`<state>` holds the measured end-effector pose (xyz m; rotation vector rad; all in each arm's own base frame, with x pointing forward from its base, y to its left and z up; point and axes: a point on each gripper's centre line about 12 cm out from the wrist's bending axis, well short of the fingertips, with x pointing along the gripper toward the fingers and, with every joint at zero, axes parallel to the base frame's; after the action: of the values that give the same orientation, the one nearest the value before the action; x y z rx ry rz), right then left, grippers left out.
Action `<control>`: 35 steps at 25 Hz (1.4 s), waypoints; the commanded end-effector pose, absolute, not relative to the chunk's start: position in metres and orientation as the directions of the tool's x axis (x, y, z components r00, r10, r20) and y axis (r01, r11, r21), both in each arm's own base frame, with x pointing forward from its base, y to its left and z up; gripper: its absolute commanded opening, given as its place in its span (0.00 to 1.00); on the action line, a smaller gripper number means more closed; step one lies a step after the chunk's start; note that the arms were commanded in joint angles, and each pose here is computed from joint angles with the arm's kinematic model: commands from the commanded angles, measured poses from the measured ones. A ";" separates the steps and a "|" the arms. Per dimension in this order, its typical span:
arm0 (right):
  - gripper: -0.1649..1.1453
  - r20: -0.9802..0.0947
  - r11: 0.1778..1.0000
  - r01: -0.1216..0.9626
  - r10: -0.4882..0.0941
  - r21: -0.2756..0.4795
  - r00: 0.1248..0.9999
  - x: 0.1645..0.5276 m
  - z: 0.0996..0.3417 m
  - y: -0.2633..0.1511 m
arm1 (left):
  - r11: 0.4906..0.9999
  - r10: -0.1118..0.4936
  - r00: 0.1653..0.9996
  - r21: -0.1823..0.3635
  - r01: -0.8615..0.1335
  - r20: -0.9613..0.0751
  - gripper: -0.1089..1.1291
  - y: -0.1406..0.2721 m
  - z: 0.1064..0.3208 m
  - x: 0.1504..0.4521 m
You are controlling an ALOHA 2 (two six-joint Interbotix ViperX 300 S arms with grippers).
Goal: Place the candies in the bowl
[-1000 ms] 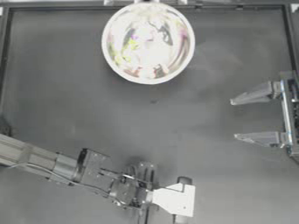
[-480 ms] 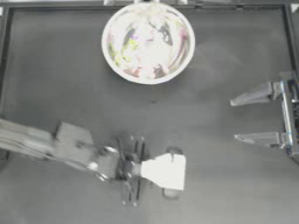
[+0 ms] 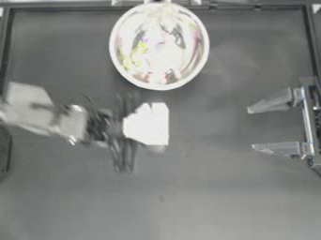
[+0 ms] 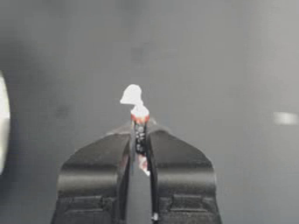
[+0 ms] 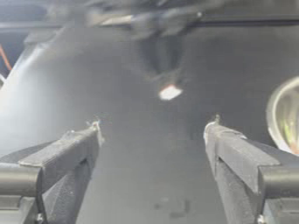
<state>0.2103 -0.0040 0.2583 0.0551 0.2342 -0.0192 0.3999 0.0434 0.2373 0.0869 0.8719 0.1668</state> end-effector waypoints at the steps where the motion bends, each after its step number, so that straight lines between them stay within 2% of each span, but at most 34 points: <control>1: 0.88 -0.218 0.998 0.026 -0.012 0.058 0.976 0.213 0.264 -0.004 | 0.969 0.248 0.708 0.164 -0.186 -0.661 0.45 0.078 0.270 0.386; 6: 0.88 -0.217 0.997 0.040 -0.025 0.067 0.976 0.214 0.264 -0.007 | 0.942 0.335 0.719 0.212 -0.260 -0.609 0.45 0.125 0.273 0.376; 10: 0.88 -0.212 0.996 0.047 -0.032 0.070 0.977 0.214 0.264 -0.009 | 0.912 0.407 0.686 0.227 -0.342 -0.603 0.46 0.170 0.263 0.369; 14: 0.88 -0.204 0.996 0.055 -0.038 0.076 0.978 0.215 0.263 -0.011 | 0.894 0.445 0.670 0.250 -0.372 -0.594 0.45 0.202 0.251 0.371; 23: 0.88 -0.208 0.995 0.058 -0.040 0.082 0.977 0.219 0.262 -0.013 | 0.880 0.472 0.620 0.295 -0.372 -0.627 0.45 0.245 0.223 0.392; 30: 0.88 -0.214 0.995 0.060 -0.040 0.083 0.976 0.219 0.260 -0.013 | 0.879 0.473 0.608 0.295 -0.374 -0.638 0.47 0.256 0.210 0.401; 32: 0.88 -0.210 0.995 0.058 -0.040 0.082 0.977 0.219 0.262 -0.013 | 0.879 0.473 0.603 0.293 -0.377 -0.642 0.51 0.257 0.208 0.399; 35: 0.88 -0.210 0.995 0.059 -0.040 0.084 0.977 0.219 0.262 -0.013 | 0.879 0.472 0.602 0.290 -0.379 -0.643 0.68 0.256 0.208 0.399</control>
<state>0.2163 -0.0128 0.2548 0.0855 0.2290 -0.0527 0.3978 0.2540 0.1819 0.1137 0.8419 0.4769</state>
